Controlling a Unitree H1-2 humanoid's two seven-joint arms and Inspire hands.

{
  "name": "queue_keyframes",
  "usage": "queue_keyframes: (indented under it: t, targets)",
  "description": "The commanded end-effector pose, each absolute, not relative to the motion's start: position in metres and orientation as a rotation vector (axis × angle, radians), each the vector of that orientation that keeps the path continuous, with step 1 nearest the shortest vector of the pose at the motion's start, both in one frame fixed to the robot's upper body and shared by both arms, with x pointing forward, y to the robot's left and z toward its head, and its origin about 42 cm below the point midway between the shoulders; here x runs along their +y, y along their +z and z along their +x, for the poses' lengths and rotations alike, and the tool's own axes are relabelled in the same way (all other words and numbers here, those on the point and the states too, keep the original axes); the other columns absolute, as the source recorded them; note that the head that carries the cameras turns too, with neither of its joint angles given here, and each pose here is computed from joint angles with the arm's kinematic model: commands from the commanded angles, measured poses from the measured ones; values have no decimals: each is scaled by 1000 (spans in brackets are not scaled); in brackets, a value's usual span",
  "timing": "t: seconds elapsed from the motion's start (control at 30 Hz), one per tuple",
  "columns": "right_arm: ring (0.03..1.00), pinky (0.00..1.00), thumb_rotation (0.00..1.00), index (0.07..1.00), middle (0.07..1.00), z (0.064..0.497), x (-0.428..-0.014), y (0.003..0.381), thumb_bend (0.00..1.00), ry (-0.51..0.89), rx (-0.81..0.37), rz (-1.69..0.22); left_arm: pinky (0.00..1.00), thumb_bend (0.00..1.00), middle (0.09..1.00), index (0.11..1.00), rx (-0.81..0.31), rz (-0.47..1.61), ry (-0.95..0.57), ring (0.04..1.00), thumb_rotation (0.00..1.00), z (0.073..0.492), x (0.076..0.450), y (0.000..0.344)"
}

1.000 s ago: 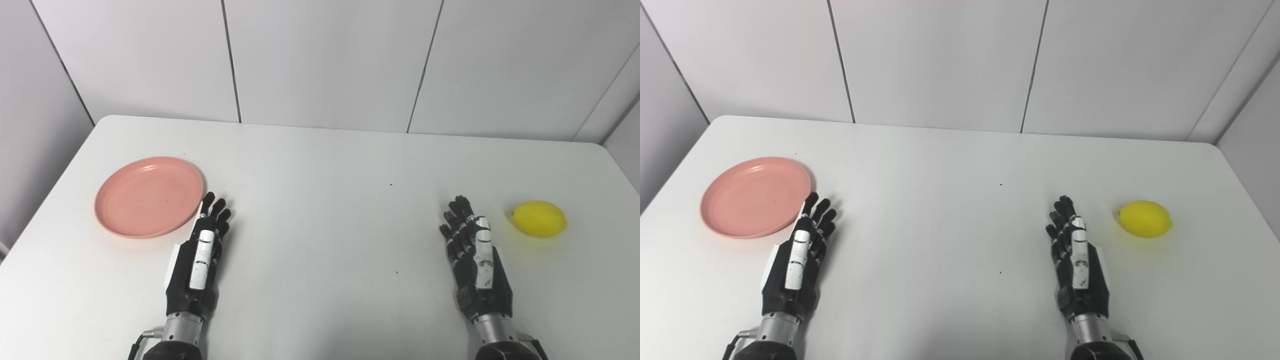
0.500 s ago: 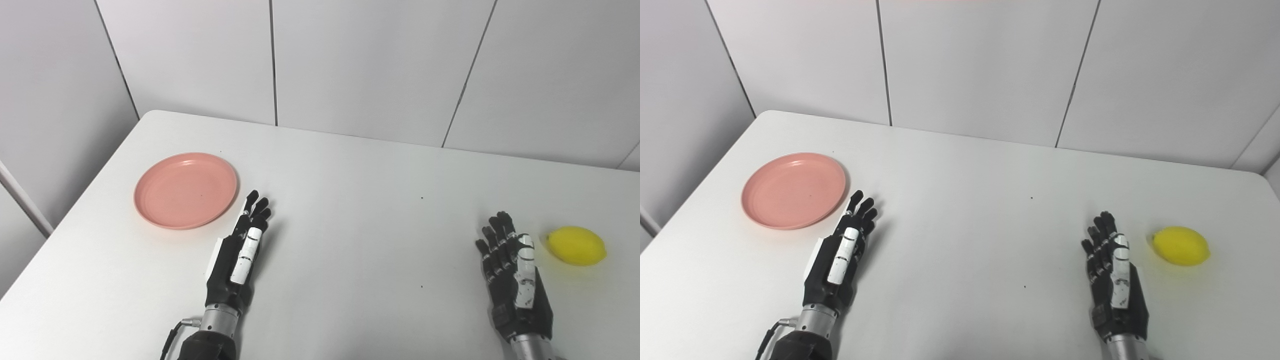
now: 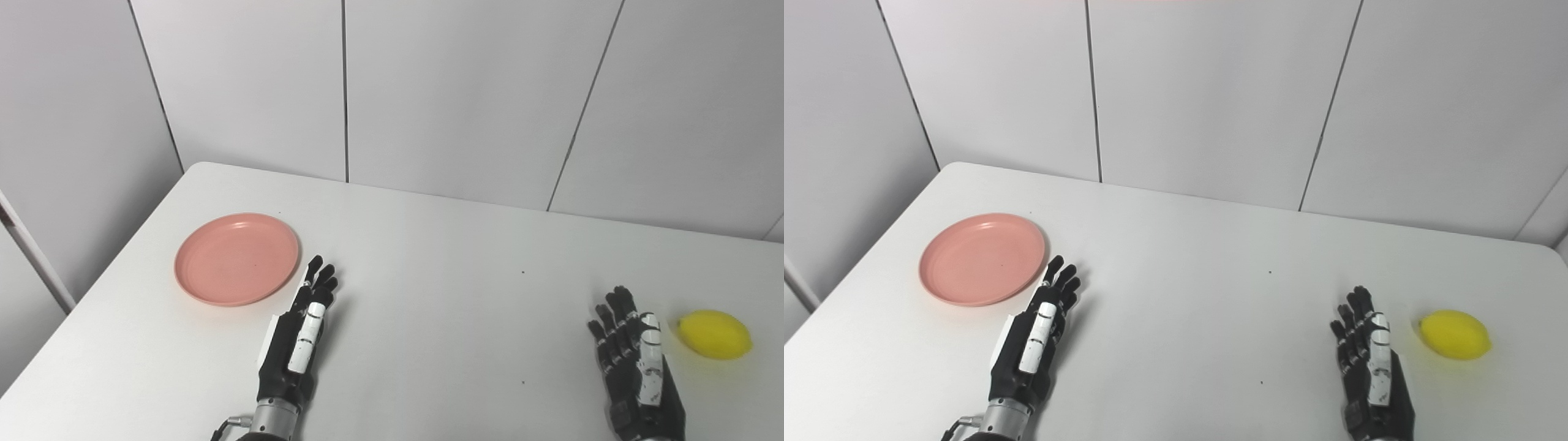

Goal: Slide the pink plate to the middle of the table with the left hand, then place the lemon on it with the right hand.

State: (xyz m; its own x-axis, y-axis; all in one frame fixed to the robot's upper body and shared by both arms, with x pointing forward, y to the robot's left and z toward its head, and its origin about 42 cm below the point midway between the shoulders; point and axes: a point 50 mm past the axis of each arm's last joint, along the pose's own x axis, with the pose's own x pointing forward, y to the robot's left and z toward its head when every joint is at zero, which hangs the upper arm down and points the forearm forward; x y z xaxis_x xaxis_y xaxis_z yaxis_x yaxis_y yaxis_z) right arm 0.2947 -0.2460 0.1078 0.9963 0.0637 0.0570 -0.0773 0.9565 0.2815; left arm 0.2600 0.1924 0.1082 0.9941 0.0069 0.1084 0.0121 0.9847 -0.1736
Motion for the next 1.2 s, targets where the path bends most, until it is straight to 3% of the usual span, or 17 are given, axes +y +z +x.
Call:
queue_keyframes:
  t: [0.0,0.47,0.63,0.8,1.17]
  targets:
    - [1000,1000,973,972,993,286,-249,85,705,56,0,297,991,630,960,953,19,-184,18,956,828,242,188,68]
    - [1000,1000,969,980,990,285,-243,80,712,61,-2,298,1000,614,961,958,11,-190,21,959,833,241,193,64]
    - [1000,1000,974,982,991,283,-239,80,708,63,6,299,998,661,952,940,-34,-184,26,954,815,240,200,71]
    - [1000,1000,980,985,990,278,-236,82,690,63,17,308,960,792,927,911,-88,-179,20,935,814,241,203,101]
    - [999,1000,1000,987,983,277,-231,83,667,63,16,297,891,807,850,832,-210,-105,-46,869,909,272,223,168]
